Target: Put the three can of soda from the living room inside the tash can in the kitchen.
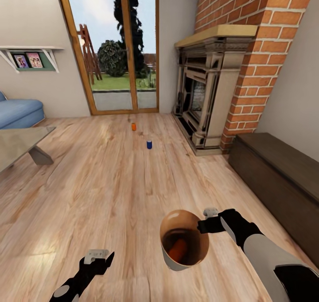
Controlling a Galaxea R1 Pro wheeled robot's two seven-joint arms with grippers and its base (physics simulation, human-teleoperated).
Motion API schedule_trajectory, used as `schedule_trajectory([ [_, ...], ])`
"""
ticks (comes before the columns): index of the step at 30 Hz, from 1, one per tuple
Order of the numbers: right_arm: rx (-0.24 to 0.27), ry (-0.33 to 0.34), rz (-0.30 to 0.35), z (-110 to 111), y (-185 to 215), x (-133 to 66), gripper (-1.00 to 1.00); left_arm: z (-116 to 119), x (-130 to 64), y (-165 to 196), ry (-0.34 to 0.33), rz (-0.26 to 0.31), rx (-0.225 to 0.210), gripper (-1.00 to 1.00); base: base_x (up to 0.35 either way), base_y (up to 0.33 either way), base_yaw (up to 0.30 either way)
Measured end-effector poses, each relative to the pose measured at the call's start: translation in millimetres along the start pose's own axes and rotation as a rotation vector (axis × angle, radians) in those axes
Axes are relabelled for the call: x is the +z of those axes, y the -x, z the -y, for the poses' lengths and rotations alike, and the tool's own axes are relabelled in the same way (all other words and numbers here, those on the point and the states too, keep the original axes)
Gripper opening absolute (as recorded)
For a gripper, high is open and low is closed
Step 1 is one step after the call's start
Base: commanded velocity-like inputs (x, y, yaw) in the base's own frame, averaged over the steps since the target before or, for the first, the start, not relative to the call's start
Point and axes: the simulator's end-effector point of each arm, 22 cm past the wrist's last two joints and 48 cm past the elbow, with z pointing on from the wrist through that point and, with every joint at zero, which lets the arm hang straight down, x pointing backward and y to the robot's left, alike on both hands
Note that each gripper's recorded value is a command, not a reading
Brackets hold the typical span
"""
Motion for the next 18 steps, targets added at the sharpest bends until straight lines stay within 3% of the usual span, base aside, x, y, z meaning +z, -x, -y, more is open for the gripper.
schedule_trajectory([
  [18, -0.002, 0.003, -0.001, -4.1, 1.3, 0.7, -1.0, -0.1, 0.0, -0.2, 0.001, 0.0, 0.0, 1.0, 0.324, 0.0, 0.0],
])
